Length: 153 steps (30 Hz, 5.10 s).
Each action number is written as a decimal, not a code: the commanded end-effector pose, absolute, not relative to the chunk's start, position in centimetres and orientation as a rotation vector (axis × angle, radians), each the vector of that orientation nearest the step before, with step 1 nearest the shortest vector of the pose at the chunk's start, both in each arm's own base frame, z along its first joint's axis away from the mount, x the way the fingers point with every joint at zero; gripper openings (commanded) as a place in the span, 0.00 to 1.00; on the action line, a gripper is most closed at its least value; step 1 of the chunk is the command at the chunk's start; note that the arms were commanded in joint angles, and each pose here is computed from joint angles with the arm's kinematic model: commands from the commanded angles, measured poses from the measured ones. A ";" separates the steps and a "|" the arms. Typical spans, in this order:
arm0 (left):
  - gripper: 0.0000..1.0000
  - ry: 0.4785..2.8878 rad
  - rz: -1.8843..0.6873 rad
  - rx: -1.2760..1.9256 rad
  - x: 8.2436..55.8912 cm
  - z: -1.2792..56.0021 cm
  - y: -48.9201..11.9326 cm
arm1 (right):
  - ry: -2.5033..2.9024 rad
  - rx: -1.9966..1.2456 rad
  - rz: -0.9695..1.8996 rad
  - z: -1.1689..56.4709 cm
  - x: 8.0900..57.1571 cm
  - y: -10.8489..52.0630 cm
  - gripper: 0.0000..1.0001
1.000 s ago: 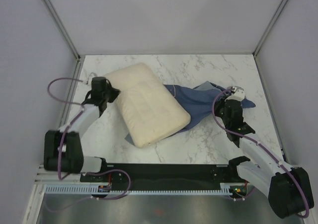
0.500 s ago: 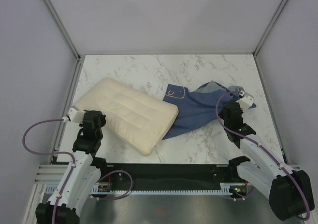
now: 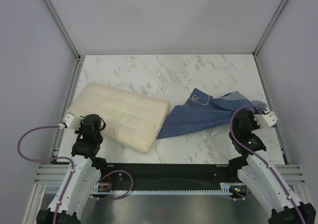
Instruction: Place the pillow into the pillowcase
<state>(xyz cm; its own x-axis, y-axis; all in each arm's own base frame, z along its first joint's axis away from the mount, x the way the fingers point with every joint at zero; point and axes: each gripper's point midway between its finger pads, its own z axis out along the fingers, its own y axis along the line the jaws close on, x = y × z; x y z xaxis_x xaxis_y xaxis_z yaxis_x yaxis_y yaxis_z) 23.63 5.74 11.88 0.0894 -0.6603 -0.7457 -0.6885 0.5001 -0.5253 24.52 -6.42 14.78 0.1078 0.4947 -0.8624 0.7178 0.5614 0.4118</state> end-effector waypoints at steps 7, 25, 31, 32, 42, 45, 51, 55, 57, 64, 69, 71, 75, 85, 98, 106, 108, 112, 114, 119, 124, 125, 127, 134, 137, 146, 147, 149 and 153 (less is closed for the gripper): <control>1.00 1.408 -0.006 -1.201 23.7 17.2 7.1 | 1.525 1.053 -0.320 16.0 23.8 -7.7 0.98; 0.95 2.114 -0.462 -0.238 29.0 19.2 -12.9 | 1.986 0.525 -0.079 19.6 30.3 2.3 0.98; 1.00 2.383 -0.392 0.043 29.1 13.5 -19.9 | 1.914 0.671 -0.211 20.9 28.5 -0.5 0.98; 1.00 2.385 -0.379 0.077 29.5 13.9 -20.6 | 1.920 0.673 -0.238 20.8 28.1 -0.9 0.98; 0.84 2.682 -0.311 0.432 29.1 5.0 -27.0 | 1.933 0.612 -0.223 22.6 27.2 -0.8 0.98; 0.45 2.731 -0.367 0.206 33.7 3.4 -24.6 | 1.928 0.602 -0.217 23.3 27.2 -0.8 0.98; 0.26 2.561 -0.218 -0.127 42.3 7.4 -18.1 | 1.896 0.596 -0.270 24.9 26.6 -1.9 0.98; 0.33 2.402 -0.093 -0.244 45.8 11.9 -15.0 | 1.977 0.409 -0.105 23.8 28.7 1.9 0.98; 0.39 2.372 -0.082 -0.249 46.3 13.0 -14.7 | 2.071 0.243 0.088 21.7 29.7 6.0 0.97; 0.75 2.344 -0.202 -0.173 44.9 16.4 -16.1 | 2.168 0.043 0.254 19.1 35.4 13.7 0.97; 0.80 2.319 -0.285 -0.070 41.6 18.9 -17.2 | 2.286 -0.086 0.174 14.3 39.5 18.6 0.97; 0.80 2.315 -0.327 -0.037 40.4 19.5 -17.8 | 2.302 -0.090 0.167 13.1 40.6 19.6 0.98; 0.80 2.281 -0.362 -0.030 38.0 20.9 -17.6 | 2.318 -0.065 0.142 10.3 43.4 21.2 0.98; 0.80 2.315 -0.410 -0.015 36.4 19.8 -18.2 | 2.275 -0.007 0.066 9.3 42.3 19.6 0.00; 0.80 2.401 -0.548 0.195 31.7 17.1 -23.0 | 2.202 -0.226 0.719 14.0 19.2 24.2 0.06; 0.79 2.450 -0.594 0.330 30.6 15.5 -28.2 | 2.109 -0.141 0.572 17.5 17.5 19.6 0.91; 0.79 2.446 -0.594 0.343 30.5 15.6 -28.8 | 2.089 -0.142 0.418 18.8 19.4 19.0 0.92; 0.79 2.446 -0.556 0.341 30.8 15.2 -28.5 | 2.120 -0.258 0.186 18.3 22.7 20.7 0.93; 0.80 2.448 -0.516 0.339 30.9 14.8 -27.8 | 2.136 -0.286 0.097 17.6 25.0 22.0 0.94; 0.82 2.458 -0.388 0.221 31.4 13.6 -25.1 | 2.203 -0.243 0.030 15.3 30.0 22.7 0.88; 0.83 2.440 -0.358 -0.031 32.4 13.2 -20.3 | 2.265 -0.200 0.059 11.9 33.0 23.4 0.81; 0.83 2.423 -0.370 -0.093 32.9 12.5 -19.1 | 2.264 -0.194 0.058 11.9 33.6 23.7 0.80; 0.83 2.372 -0.434 -0.144 33.0 13.5 -18.1 | 2.283 -0.210 0.052 10.9 34.6 24.7 0.80; 0.83 2.308 -0.513 -0.143 32.4 14.3 -18.2 | 2.357 -0.236 0.005 6.6 36.5 26.5 0.79; 0.83 2.317 -0.514 -0.136 32.3 14.0 -18.2 | 2.386 -0.205 -0.044 4.9 36.5 25.6 0.75; 0.82 2.339 -0.557 -0.085 32.1 13.8 -19.2 | 2.367 -0.150 -0.180 4.5 35.1 22.1 0.07; 0.82 2.343 -0.565 -0.071 31.9 13.8 -19.4 | 2.356 -0.135 -0.178 5.0 35.0 21.8 0.00; 0.81 2.343 -0.581 -0.022 31.6 14.0 -20.1 | 2.319 -0.111 -0.139 6.8 34.3 21.1 0.00; 0.81 2.346 -0.663 0.115 30.3 14.6 -23.1 | 2.199 -0.133 0.108 12.0 32.0 22.2 0.00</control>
<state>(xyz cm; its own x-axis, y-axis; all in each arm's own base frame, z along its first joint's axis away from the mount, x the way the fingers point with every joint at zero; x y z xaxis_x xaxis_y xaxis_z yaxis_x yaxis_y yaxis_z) 30.57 -19.98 12.87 -0.7710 -0.1621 -0.6158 0.1255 0.9094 -0.3966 32.24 20.77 6.14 -0.7034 -0.1533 -0.6941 -0.0962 0.9880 -0.1208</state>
